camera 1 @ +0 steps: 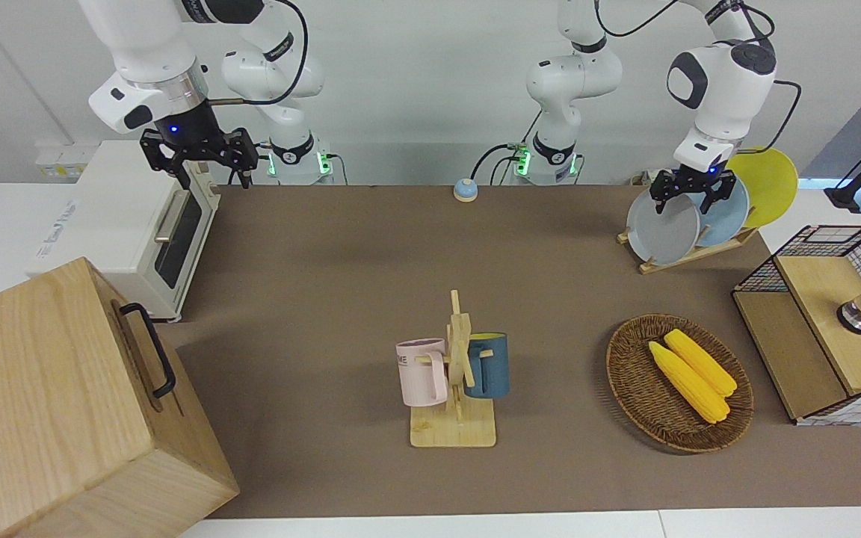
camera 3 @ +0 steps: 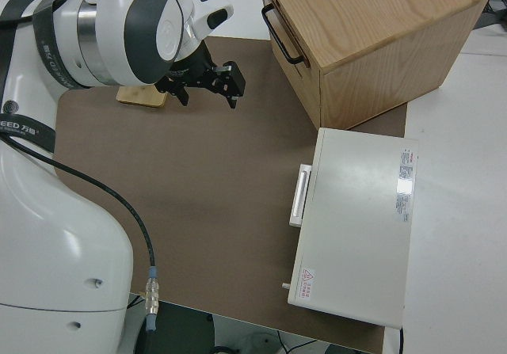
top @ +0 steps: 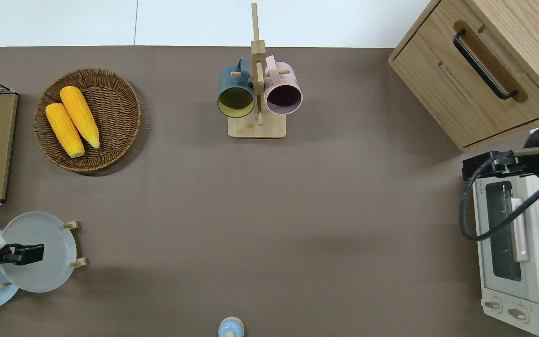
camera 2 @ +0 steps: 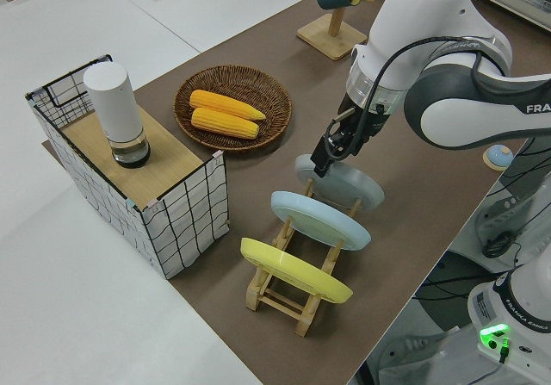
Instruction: Pick gray plate from low plate rack and place it on table with left arm
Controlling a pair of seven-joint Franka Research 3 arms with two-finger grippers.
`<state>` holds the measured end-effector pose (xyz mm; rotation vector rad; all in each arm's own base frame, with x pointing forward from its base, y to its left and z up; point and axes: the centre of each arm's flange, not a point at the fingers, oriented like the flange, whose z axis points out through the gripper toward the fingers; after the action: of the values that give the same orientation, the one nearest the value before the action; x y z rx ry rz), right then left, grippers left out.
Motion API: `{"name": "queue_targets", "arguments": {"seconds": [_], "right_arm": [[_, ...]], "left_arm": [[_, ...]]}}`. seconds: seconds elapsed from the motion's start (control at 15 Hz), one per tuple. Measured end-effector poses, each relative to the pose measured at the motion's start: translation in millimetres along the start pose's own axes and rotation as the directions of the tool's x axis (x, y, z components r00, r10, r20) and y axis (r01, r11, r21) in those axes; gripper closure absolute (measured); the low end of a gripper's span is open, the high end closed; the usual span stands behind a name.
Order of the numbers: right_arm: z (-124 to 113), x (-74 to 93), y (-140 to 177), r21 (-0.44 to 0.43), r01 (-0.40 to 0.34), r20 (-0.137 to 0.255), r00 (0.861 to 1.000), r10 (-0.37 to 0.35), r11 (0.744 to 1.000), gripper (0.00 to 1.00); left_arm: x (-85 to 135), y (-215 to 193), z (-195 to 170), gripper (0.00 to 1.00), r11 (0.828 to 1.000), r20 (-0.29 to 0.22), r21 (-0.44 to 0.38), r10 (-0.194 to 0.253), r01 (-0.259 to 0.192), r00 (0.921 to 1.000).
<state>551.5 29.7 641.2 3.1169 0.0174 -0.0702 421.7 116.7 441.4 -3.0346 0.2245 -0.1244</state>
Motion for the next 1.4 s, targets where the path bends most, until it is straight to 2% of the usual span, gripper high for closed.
{"name": "queue_targets", "arguments": {"seconds": [0.53, 1.07, 1.4], "right_arm": [[0.0, 0.0, 0.0, 0.000, 0.000, 0.000, 1.000, 0.000, 1.000, 0.01], [0.0, 0.0, 0.0, 0.000, 0.000, 0.000, 1.000, 0.000, 1.000, 0.01], [0.0, 0.0, 0.0, 0.000, 0.000, 0.000, 1.000, 0.000, 1.000, 0.01]], "left_arm": [[-5.2, 4.0, 14.6, 0.02, 1.000, -0.006, -0.001, 0.002, -0.002, 1.0000], [-7.0, 0.0, 15.1, 0.87, 1.000, -0.007, 0.005, -0.006, 0.006, 1.0000], [-6.7, -1.1, 13.6, 0.89, 1.000, -0.010, 0.007, -0.014, 0.014, 0.9998]]}}
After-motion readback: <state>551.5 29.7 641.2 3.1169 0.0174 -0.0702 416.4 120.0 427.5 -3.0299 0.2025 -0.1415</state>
